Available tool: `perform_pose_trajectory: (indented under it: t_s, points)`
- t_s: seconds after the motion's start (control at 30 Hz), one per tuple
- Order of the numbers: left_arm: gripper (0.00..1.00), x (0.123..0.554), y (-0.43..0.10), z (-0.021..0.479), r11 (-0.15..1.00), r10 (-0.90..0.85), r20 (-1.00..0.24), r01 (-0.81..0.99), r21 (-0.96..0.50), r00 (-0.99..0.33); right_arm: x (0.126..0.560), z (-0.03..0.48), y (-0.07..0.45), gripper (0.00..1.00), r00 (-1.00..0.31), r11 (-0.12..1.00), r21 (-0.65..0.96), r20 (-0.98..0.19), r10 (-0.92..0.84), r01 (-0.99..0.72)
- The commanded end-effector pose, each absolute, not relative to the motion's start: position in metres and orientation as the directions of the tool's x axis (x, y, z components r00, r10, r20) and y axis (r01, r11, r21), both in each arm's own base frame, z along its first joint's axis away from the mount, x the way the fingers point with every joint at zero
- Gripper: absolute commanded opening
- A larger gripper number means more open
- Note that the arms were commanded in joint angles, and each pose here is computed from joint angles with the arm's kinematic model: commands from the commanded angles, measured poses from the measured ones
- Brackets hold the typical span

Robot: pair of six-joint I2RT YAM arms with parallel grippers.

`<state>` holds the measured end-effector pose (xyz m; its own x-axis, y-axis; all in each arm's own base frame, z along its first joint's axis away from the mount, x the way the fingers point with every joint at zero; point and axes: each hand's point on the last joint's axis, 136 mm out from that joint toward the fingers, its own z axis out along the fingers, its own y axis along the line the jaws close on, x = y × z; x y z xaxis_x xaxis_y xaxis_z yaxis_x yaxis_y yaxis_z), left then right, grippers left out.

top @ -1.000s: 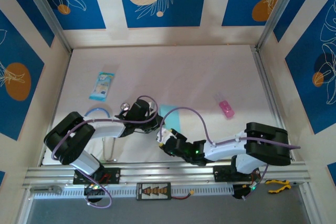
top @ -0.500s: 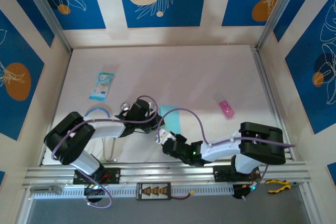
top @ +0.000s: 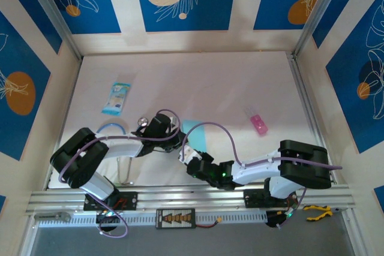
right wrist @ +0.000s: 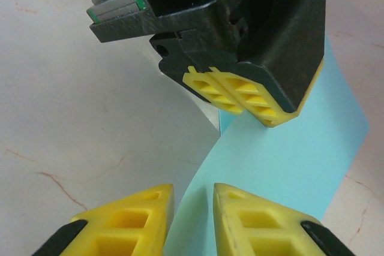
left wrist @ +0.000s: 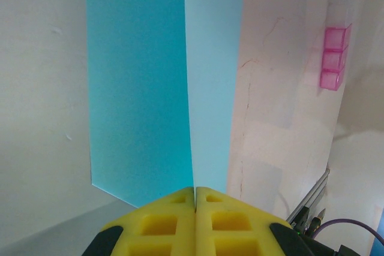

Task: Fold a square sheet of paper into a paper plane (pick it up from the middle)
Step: Third fold the triangle at the center of the table.

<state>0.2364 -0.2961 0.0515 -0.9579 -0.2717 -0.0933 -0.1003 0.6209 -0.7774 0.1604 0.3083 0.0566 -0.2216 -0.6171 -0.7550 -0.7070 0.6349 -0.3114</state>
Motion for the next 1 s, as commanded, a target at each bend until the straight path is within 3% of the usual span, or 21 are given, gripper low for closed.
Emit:
perform_pose_trajectory:
  t_s: [0.0, 0.3, 0.5, 0.63, 0.7, 0.83, 0.97]
  points:
    - [0.03, 0.242, -0.295, 0.057, 0.619, -0.289, -0.104, -0.103, -0.779, -0.952, 0.16, 0.06, 0.307, 0.21, -0.235, 0.661, -0.291, -0.774, -0.587, -0.692]
    - [0.05, 0.242, -0.294, 0.058, 0.626, -0.286, -0.11, -0.098, -0.774, -0.952, 0.161, 0.055, 0.3, 0.07, -0.277, 0.686, -0.277, -0.766, -0.581, -0.673]
    - [0.34, 0.245, -0.283, 0.068, 0.69, -0.258, -0.18, -0.051, -0.722, -0.949, 0.163, 0.053, 0.296, 0.0, -0.348, 0.713, -0.175, -0.778, -0.523, -0.679]
    - [0.48, 0.252, -0.265, 0.082, 0.763, -0.224, -0.257, -0.005, -0.646, -0.94, 0.16, 0.051, 0.301, 0.0, -0.47, 0.699, 0.044, -0.77, -0.431, -0.713]
    - [0.5, 0.259, -0.259, 0.092, 0.784, -0.208, -0.292, 0.019, -0.621, -0.934, 0.161, 0.054, 0.303, 0.0, -0.554, 0.681, 0.195, -0.751, -0.36, -0.705]
    - [0.49, 0.276, -0.258, 0.111, 0.792, -0.166, -0.337, 0.078, -0.606, -0.927, 0.171, 0.07, 0.303, 0.0, -0.68, 0.607, 0.446, -0.698, -0.224, -0.657]
    - [0.45, 0.296, -0.275, 0.123, 0.769, -0.102, -0.358, 0.155, -0.62, -0.928, 0.181, 0.078, 0.302, 0.0, -0.739, 0.551, 0.55, -0.645, -0.198, -0.627]
